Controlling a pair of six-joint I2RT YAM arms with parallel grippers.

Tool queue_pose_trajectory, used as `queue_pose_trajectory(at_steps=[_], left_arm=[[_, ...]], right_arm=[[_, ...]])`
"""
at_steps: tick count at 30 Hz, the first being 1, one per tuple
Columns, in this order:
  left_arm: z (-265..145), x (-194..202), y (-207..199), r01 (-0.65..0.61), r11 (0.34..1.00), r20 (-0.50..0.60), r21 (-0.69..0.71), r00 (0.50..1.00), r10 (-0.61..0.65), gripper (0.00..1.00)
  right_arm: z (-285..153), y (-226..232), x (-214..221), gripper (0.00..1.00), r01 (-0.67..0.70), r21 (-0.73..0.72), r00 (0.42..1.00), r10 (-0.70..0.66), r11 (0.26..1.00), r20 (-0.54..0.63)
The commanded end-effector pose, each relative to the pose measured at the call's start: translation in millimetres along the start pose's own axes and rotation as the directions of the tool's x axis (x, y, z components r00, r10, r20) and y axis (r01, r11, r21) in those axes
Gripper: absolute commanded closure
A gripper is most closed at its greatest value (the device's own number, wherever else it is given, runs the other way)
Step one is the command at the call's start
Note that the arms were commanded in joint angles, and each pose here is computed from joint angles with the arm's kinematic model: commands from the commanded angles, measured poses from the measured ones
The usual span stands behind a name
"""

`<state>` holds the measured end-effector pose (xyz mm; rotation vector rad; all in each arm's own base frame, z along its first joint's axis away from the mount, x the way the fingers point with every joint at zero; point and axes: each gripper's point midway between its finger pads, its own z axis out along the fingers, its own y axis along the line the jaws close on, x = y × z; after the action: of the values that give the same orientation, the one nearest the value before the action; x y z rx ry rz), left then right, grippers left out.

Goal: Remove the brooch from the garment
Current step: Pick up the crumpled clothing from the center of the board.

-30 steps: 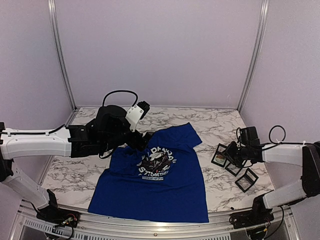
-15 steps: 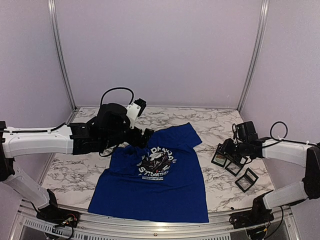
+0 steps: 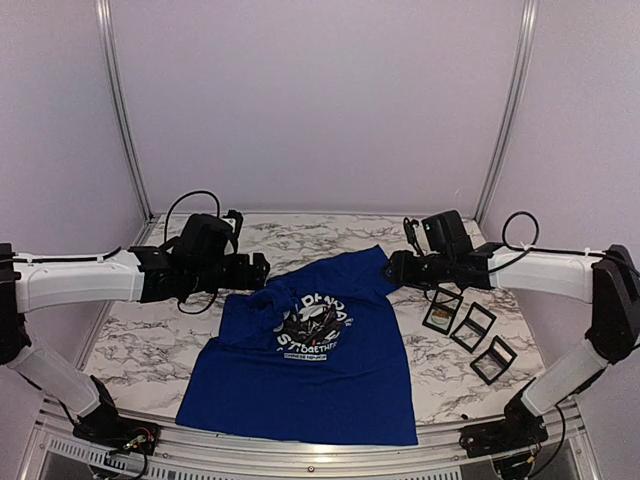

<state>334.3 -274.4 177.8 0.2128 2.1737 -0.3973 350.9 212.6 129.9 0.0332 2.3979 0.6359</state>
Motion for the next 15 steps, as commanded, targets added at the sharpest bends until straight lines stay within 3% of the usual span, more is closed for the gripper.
queue_pose_trajectory(at_steps=[1, 6, 15], left_arm=[[-9, 37, 14, 0.084, 0.996, -0.092, -0.011, 0.992, -0.084, 0.06], [-8, 91, 22, 0.13, 0.992, -0.188, -0.005, 0.974, -0.128, 0.17], [-8, 123, 7, 0.048, 0.999, -0.15, 0.022, 0.988, -0.044, 0.2]], right_arm=[[15, 66, -10, 0.43, 0.254, -0.134, 0.967, -0.251, 0.958, 0.039], [29, 118, 5, 0.42, 0.4, -0.257, 0.915, -0.399, 0.88, 0.057], [45, 170, 38, 0.43, 0.558, -0.359, 0.817, -0.57, 0.748, 0.082]])
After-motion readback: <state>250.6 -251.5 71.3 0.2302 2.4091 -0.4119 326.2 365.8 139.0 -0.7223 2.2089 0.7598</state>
